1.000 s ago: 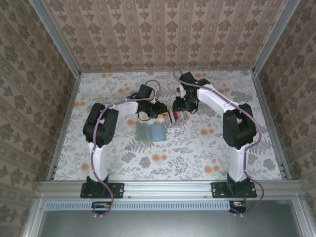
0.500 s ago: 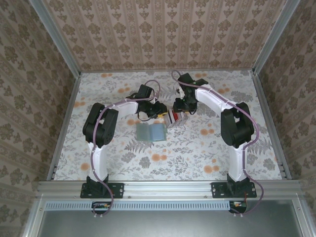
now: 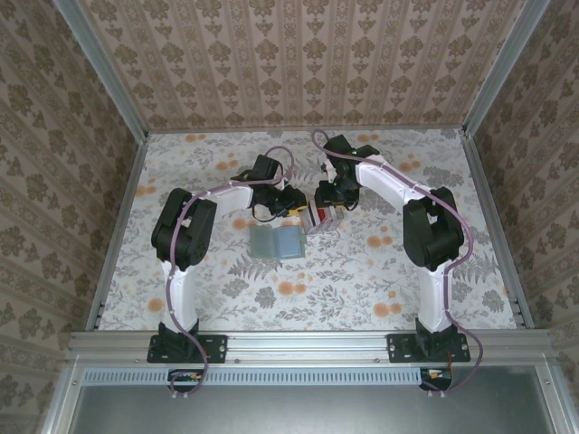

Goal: Put the credit cards into the card holder

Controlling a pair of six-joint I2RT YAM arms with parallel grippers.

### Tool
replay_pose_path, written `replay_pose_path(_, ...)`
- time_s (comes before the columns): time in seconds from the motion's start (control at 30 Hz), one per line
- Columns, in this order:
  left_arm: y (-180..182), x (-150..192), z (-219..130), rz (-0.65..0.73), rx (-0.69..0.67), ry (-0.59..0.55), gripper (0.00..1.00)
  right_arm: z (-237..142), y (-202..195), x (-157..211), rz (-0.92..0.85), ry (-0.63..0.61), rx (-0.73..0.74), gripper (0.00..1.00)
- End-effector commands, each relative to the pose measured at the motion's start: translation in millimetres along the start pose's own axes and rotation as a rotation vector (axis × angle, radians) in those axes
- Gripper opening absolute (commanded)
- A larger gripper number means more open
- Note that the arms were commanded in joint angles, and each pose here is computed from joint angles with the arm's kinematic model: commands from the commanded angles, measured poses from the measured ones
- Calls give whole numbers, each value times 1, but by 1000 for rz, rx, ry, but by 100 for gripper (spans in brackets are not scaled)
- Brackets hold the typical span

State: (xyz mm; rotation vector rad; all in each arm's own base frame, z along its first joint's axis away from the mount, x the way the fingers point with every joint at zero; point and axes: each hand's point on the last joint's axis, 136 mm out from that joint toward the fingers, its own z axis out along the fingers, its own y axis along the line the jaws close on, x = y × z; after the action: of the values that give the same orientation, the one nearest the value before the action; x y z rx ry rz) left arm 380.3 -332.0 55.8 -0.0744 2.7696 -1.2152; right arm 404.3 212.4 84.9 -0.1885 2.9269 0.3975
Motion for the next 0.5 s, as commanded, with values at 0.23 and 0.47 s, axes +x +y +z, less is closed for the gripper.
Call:
replay_pose_path(0.23,-7,8,-7,-1,-1,14,30,-30,12,-7,-16,-53,-24,46)
replay_pose_path(0.47,-6,8,-6,-3,-2,15,30,-35,12,-8,-20,-61,-21,44)
